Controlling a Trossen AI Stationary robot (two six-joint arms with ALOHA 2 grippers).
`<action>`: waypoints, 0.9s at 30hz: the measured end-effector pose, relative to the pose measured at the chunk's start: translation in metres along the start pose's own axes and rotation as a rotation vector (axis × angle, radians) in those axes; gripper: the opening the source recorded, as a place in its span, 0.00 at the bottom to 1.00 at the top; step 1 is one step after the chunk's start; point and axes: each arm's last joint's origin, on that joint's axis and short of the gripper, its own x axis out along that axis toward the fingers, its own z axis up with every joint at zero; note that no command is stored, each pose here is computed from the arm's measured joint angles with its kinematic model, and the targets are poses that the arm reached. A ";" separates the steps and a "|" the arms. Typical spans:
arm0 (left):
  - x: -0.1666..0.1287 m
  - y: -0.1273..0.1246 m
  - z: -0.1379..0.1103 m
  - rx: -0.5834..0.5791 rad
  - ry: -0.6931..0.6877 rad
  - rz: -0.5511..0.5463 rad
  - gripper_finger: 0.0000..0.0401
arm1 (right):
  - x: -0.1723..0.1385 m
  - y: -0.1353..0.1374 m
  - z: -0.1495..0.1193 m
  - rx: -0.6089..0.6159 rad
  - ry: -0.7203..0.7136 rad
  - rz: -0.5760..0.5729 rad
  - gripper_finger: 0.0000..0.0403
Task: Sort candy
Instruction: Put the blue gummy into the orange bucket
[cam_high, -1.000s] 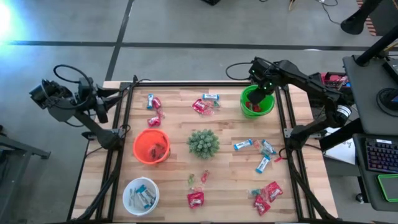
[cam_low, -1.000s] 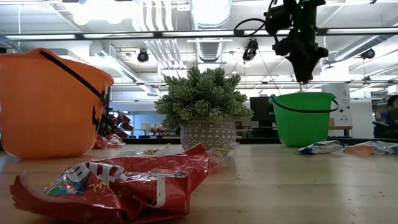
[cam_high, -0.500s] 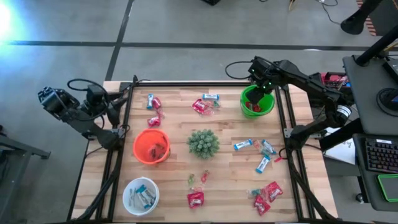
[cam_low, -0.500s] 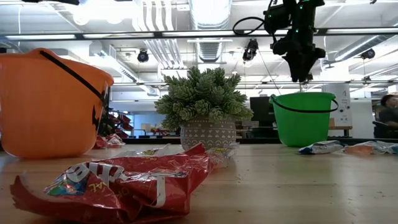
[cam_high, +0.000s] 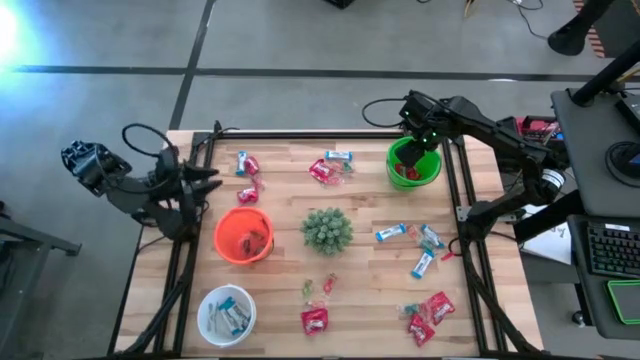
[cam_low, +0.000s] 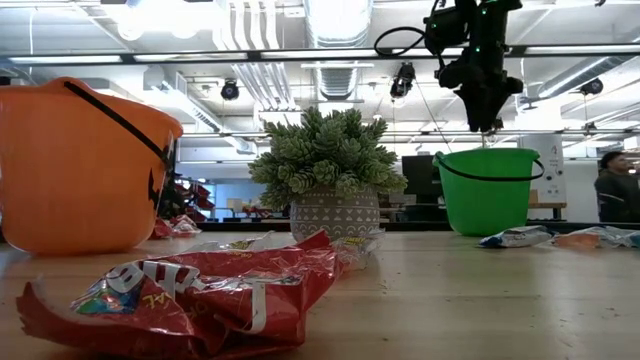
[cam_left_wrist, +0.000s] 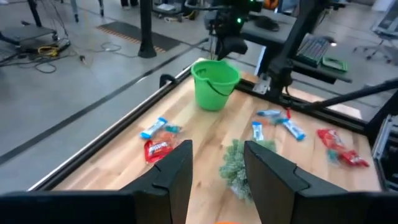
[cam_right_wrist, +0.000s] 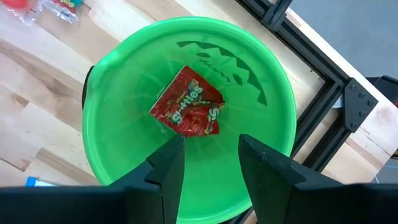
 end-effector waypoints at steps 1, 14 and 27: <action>-0.002 0.002 0.001 -0.003 -0.006 -0.004 0.32 | 0.000 0.000 0.000 0.000 0.000 0.003 0.35; -0.015 0.008 0.010 -0.024 0.022 -0.271 0.32 | -0.002 0.011 0.014 0.036 -0.136 0.173 0.35; -0.012 0.012 0.000 0.049 0.075 -0.202 0.32 | -0.018 0.040 0.067 -0.109 -0.652 0.504 0.35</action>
